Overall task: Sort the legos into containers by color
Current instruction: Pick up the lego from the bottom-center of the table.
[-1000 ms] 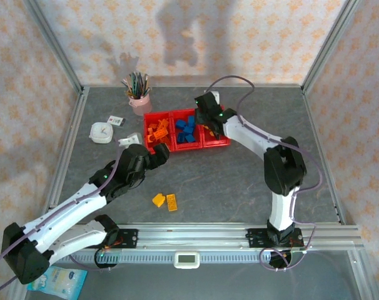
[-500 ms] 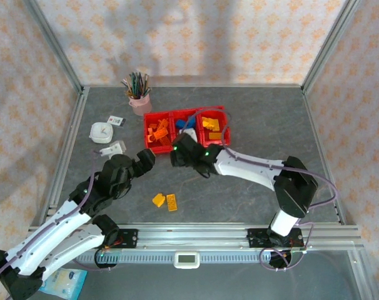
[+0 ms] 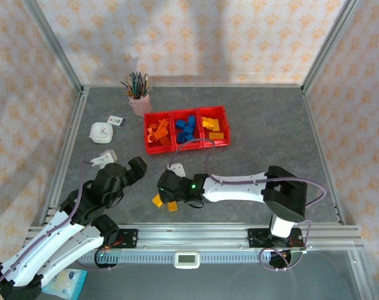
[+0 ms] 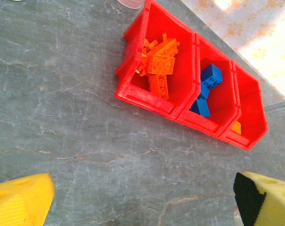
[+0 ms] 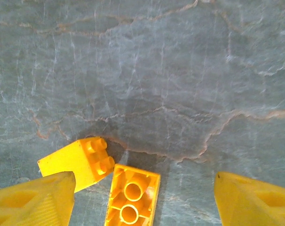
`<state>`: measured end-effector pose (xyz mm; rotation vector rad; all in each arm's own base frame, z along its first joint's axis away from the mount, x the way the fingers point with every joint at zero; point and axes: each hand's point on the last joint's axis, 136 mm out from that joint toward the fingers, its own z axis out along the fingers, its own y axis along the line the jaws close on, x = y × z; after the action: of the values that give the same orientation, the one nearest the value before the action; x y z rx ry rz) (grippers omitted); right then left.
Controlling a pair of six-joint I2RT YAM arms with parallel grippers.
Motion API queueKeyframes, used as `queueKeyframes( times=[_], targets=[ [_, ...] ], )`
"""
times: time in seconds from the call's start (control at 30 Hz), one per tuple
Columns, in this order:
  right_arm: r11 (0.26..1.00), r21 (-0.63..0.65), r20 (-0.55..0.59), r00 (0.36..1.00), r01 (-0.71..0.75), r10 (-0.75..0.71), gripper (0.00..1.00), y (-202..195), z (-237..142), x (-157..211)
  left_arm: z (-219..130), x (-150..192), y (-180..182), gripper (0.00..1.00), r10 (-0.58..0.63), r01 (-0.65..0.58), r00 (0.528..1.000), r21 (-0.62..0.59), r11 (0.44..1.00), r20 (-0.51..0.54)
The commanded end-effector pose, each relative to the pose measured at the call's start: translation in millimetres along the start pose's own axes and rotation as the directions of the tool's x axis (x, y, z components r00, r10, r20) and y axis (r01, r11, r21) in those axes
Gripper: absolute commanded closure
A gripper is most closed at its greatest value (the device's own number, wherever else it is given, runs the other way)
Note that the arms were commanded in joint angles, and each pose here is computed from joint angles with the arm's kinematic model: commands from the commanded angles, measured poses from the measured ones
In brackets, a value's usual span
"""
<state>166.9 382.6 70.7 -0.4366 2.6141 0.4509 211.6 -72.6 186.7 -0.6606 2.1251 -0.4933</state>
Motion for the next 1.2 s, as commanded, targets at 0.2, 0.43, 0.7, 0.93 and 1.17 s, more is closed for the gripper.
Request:
queueKeyframes(
  times=[0.2,0.43,0.7,0.93,1.17],
  targets=[
    [1.000,0.005,-0.070,0.998,-0.001,0.002,0.25,4,15,39,2,3,15,0.01,0.003,-0.003,1.000,-0.058,0.998,0.003],
    [1.000,0.025,-0.080,0.997,0.018,-0.016,0.32,4,28,42,3,3,14,0.01,0.007,-0.007,1.000,-0.059,0.998,0.005],
    [0.995,0.092,-0.079,0.996,0.044,-0.037,0.47,-7,34,44,6,2,13,0.01,0.015,-0.015,1.000,-0.063,0.998,0.005],
    [0.994,0.102,-0.051,0.998,0.029,-0.024,0.64,-10,24,33,9,2,3,0.01,0.019,-0.019,1.000,-0.039,0.999,-0.003],
    [0.997,0.055,0.029,0.999,-0.047,0.045,0.67,-27,-9,-6,16,-1,-12,0.01,0.040,-0.040,0.999,-0.016,0.999,-0.005]
  ],
)
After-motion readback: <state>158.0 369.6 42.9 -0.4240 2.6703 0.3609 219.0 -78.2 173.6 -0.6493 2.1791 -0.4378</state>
